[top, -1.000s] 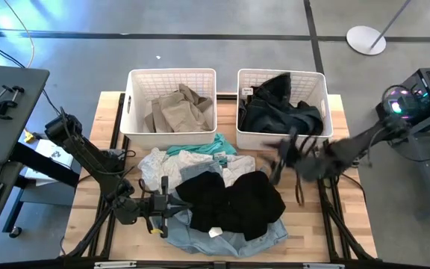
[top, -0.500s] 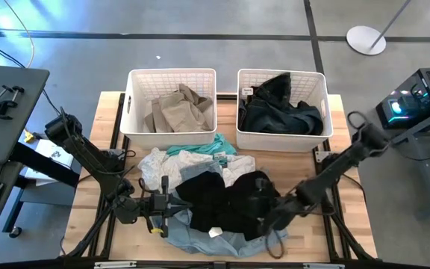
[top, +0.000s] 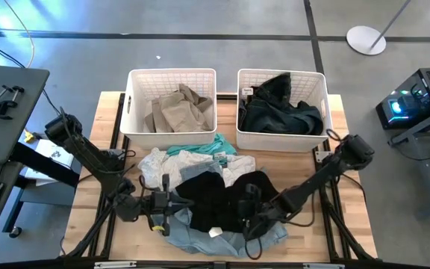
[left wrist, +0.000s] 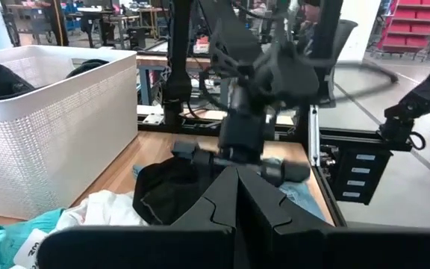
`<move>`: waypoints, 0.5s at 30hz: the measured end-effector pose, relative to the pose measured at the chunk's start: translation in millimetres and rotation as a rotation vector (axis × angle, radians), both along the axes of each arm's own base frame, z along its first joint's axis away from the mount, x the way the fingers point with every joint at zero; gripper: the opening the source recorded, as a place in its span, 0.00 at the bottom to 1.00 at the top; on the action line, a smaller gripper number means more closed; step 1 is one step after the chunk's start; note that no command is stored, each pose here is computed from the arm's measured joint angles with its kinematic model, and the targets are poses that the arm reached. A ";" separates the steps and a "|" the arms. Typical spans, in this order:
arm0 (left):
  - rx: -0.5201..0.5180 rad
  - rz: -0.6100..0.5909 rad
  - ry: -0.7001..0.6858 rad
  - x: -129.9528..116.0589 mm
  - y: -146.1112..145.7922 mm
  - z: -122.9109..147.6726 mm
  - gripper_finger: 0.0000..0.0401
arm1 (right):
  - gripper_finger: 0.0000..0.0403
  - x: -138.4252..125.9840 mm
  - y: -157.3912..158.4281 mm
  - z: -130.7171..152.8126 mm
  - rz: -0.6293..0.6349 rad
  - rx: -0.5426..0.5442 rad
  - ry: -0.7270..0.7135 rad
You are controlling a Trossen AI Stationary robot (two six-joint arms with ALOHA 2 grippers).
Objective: Sort clothes
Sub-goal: Put the black shirt into the right white laundry bin
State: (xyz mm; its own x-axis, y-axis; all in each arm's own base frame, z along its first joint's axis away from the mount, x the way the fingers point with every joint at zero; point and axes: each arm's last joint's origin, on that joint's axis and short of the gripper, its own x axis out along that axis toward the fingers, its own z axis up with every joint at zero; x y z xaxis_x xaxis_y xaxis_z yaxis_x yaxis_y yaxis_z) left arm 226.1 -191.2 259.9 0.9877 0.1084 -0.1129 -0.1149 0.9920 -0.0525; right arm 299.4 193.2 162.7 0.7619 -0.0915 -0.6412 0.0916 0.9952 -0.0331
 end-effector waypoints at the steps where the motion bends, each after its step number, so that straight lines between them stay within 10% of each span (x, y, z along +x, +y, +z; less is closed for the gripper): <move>1: 0.000 0.003 0.000 0.5 0.7 -0.1 0.00 | 0.64 2.4 -1.4 -5.2 -0.002 -0.021 0.007; 7: -0.013 0.031 -0.001 5.6 6.8 -0.1 0.00 | 0.55 15.3 -6.4 -33.1 0.017 -0.045 0.065; 15: -0.034 0.033 -0.002 6.3 7.6 -0.2 0.00 | 0.06 16.4 -3.4 -33.7 0.037 -0.030 0.042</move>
State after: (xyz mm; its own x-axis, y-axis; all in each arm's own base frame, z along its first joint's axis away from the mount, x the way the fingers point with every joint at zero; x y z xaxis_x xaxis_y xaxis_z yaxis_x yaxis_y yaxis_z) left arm 232.4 -183.6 259.7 0.9838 0.1375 -0.1147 -0.1477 0.9853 -0.0860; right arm 315.8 189.8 129.0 0.7378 -0.0836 -0.6698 0.0530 0.9964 -0.0660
